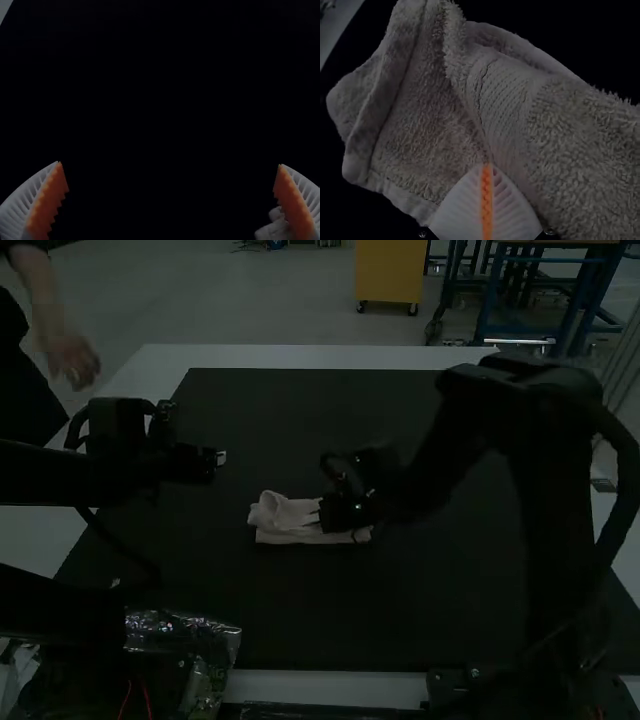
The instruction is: Fold the towel.
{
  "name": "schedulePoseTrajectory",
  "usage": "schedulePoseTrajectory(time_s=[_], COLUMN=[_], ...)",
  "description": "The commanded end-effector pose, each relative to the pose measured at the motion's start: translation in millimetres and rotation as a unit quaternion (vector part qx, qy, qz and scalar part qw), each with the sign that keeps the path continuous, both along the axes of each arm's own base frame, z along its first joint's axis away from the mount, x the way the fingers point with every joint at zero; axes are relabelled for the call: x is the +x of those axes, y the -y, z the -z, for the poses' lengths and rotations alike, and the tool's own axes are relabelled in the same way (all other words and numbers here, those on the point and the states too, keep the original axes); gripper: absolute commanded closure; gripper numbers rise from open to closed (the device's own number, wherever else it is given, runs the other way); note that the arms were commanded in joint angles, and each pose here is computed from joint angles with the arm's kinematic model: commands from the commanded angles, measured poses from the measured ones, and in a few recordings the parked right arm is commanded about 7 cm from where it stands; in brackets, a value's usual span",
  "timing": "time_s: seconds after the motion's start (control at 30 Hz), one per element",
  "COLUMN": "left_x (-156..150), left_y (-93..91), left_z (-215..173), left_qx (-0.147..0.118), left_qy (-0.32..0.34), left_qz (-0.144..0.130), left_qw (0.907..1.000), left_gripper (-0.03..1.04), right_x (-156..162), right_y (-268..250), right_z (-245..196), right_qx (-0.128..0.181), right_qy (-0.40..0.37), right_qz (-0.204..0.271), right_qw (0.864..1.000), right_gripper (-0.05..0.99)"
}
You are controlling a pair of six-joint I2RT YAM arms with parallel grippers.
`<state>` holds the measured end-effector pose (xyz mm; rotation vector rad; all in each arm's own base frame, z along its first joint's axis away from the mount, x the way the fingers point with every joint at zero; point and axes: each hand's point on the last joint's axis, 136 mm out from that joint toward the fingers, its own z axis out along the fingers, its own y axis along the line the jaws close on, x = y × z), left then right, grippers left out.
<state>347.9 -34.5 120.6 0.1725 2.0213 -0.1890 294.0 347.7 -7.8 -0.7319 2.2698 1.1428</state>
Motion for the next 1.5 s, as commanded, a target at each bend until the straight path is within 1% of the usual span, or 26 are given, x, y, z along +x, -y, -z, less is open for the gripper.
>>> schedulePoseTrajectory(time_s=[0.0, 0.1, 0.23, 0.4, 0.43, 0.47, 0.53, 0.6, 0.63, 0.67, 0.7, 0.83, 0.9, 1.0, 1.07, 1.13, 1.23, 1.3, 1.37, 1.47], left_x=[16.0, 23.2, 32.7, 40.7, 41.7, 42.3, 42.4, 41.5, 40.2, 38.6, 36.4, 22.0, 12.6, -6.9, -23.5, -43.2, -74.3, -95.7, -117.4, -153.4], left_y=[-2.2, -2.3, -0.2, 0.3, 0.3, 0.3, 0.9, 2.1, 3.3, 4.5, 5.1, 6.5, 6.7, 6.1, 5.7, 5.6, 4.1, 2.0, -2.1, -5.0], left_z=[-36.3, -53.5, -80.4, -109.6, -113.7, -117.6, -125.6, -133.4, -137.5, -141.8, -146.9, -170.3, -182.4, -206.8, -224.0, -240.8, -260.5, -271.7, -281.7, -296.7], left_qx=[-0.012, -0.017, -0.022, -0.024, -0.025, -0.025, -0.026, -0.026, -0.026, -0.026, -0.026, -0.026, -0.026, -0.028, -0.031, -0.044, -0.049, -0.048, -0.047, -0.048], left_qy=[0.038, 0.050, 0.069, 0.087, 0.089, 0.092, 0.099, 0.107, 0.111, 0.116, 0.123, 0.157, 0.176, 0.216, 0.246, 0.280, 0.333, 0.364, 0.395, 0.446], left_qz=[-0.005, -0.007, -0.006, -0.005, -0.005, -0.006, -0.005, -0.003, -0.001, 0.000, 0.001, 0.004, 0.005, 0.004, 0.003, 0.002, 0.000, -0.003, -0.013, -0.019], left_qw=[0.9992, 0.9986, 0.9974, 0.9959, 0.9957, 0.9954, 0.9947, 0.9940, 0.9935, 0.9929, 0.9920, 0.9873, 0.9841, 0.9761, 0.9687, 0.9591, 0.9418, 0.9300, 0.9172, 0.8933], left_gripper=[0.04, 0.04, 0.04, 0.04, 0.04, 0.04, 0.04, 0.04, 0.04, 0.04, 0.04, 0.04, 0.04, 0.04, 0.04, 0.04, 0.04, 0.04, 0.04, 0.04], right_x=[24.1, 37.0, 48.7, 47.0, 45.4, 43.3, 40.0, 36.7, 35.7, 33.4, 31.4, 13.9, 4.5, -15.7, -33.7, -54.5, -89.5, -112.8, -136.7, -173.6], right_y=[6.0, 14.2, 31.0, 58.9, 66.0, 73.3, 88.7, 105.4, 114.7, 122.4, 131.8, 164.1, 182.7, 207.8, 223.9, 236.0, 249.2, 258.9, 269.1, 281.7], right_z=[-47.6, -94.7, -167.8, -250.8, -264.7, -276.7, -295.6, -311.0, -319.0, -326.6, -333.3, -365.1, -380.8, -403.5, -419.0, -432.4, -445.5, -451.9, -459.1, -468.2], right_qx=[0.029, 0.049, 0.081, 0.119, 0.125, 0.130, 0.136, 0.138, 0.139, 0.141, 0.141, 0.157, 0.163, 0.173, 0.182, 0.194, 0.218, 0.225, 0.232, 0.239], right_qy=[0.035, 0.063, 0.112, 0.174, 0.186, 0.194, 0.208, 0.224, 0.236, 0.246, 0.256, 0.304, 0.332, 0.374, 0.405, 0.431, 0.459, 0.482, 0.507, 0.545], right_qz=[0.027, 0.043, 0.064, 0.089, 0.095, 0.102, 0.120, 0.142, 0.155, 0.164, 0.177, 0.208, 0.233, 0.263, 0.281, 0.292, 0.301, 0.312, 0.326, 0.342], right_qw=[0.999, 0.996, 0.988, 0.974, 0.970, 0.967, 0.961, 0.954, 0.949, 0.945, 0.940, 0.916, 0.900, 0.872, 0.851, 0.831, 0.807, 0.787, 0.764, 0.727], right_gripper=[0.96, 0.96, 0.96, 0.95, 0.87, 0.75, 0.47, 0.20, 0.08, 0.02, 0.02, 0.02, 0.02, 0.02, 0.02, 0.02, 0.02, 0.02, 0.02, 0.02])
